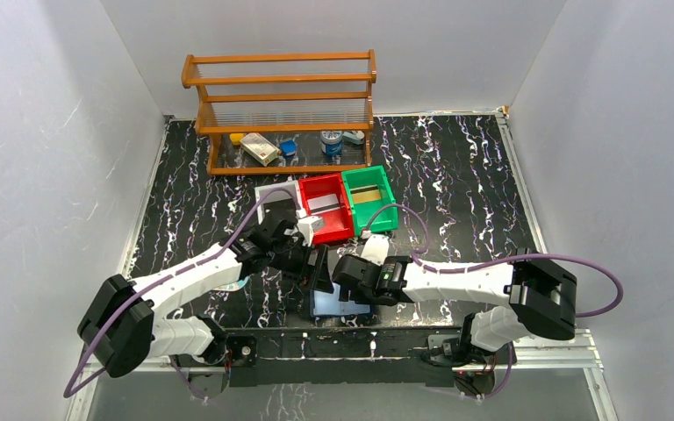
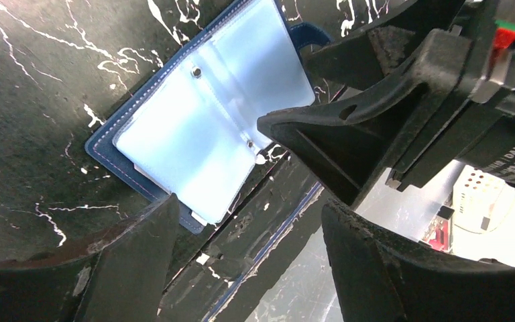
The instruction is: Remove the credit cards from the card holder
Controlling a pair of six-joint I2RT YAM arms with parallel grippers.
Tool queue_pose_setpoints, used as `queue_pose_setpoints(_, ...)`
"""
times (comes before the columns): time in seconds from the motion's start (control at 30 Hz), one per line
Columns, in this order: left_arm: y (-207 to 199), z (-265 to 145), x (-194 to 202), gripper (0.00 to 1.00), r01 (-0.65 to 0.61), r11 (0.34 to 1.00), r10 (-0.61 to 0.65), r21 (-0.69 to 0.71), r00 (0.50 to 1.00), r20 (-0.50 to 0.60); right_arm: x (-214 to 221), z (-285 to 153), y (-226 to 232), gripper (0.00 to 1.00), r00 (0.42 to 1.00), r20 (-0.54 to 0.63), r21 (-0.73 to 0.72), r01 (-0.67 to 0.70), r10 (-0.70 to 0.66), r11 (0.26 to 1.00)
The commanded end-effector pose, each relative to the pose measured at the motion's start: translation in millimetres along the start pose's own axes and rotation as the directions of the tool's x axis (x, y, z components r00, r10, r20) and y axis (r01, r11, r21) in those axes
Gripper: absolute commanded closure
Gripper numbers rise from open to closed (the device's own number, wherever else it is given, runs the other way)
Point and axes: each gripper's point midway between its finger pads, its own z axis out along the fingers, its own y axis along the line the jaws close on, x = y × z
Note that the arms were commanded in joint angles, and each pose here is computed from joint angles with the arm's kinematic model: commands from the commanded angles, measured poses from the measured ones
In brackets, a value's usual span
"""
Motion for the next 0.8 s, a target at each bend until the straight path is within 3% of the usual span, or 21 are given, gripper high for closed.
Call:
queue_pose_setpoints(0.0, 0, 4, 21, 0.26, 0.014, 1.0, -0.014, 0.001, 0.996, -0.084, -4, -1, -8, 0.26, 1.0, 0.026, 0.027, -0.015, 0.014, 1.0)
queue_pose_setpoints(0.43, 23, 18, 40, 0.35, 0.036, 0.995, -0.048, -0.091, 0.99, -0.131, 4, 8, -12, 0.26, 1.0, 0.002, 0.049, -0.013, 0.012, 0.999)
queue_pose_setpoints(0.77, 27, 24, 43, 0.52, 0.044, 0.995, -0.056, -0.089, 0.99, -0.13, 7, 10, 0, 0.3, 0.998, -0.008, -0.091, -0.058, 0.057, 0.994)
